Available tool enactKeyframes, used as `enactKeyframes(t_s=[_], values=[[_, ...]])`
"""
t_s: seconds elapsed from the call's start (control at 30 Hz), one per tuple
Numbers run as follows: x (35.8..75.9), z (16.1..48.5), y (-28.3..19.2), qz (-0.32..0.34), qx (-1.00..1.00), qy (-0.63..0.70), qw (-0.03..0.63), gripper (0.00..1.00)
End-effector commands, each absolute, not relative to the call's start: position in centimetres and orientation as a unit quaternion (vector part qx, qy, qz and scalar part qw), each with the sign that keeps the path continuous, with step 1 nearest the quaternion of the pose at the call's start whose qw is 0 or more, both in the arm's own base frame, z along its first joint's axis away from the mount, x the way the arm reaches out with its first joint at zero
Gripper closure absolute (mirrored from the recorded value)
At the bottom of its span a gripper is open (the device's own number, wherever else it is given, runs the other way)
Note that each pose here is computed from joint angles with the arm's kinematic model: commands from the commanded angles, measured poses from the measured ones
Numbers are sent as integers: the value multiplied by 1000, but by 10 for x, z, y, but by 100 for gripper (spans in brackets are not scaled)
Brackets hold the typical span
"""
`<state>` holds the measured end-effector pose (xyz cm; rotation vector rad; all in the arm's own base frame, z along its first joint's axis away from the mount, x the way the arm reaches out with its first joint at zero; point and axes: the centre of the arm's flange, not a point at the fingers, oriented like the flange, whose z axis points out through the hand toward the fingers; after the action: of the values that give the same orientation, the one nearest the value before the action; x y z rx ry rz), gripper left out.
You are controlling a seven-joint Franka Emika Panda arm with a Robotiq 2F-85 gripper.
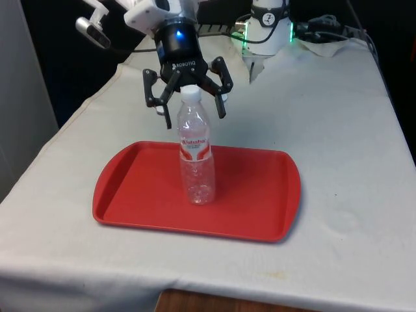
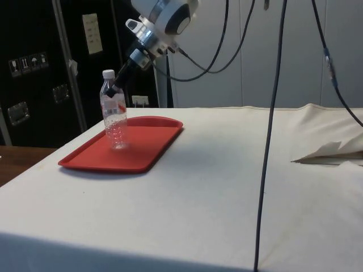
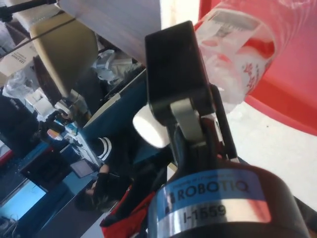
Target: Place the bottle upright on the tray.
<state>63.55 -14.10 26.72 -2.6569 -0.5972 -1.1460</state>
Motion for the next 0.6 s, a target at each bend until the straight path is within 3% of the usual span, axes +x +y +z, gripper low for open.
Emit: enactKeyframes(t_s=[0.0, 0.57], values=[[634, 270, -141, -383, -897, -201, 94, 0], [637, 302, -141, -400, -889, -198, 97, 0]])
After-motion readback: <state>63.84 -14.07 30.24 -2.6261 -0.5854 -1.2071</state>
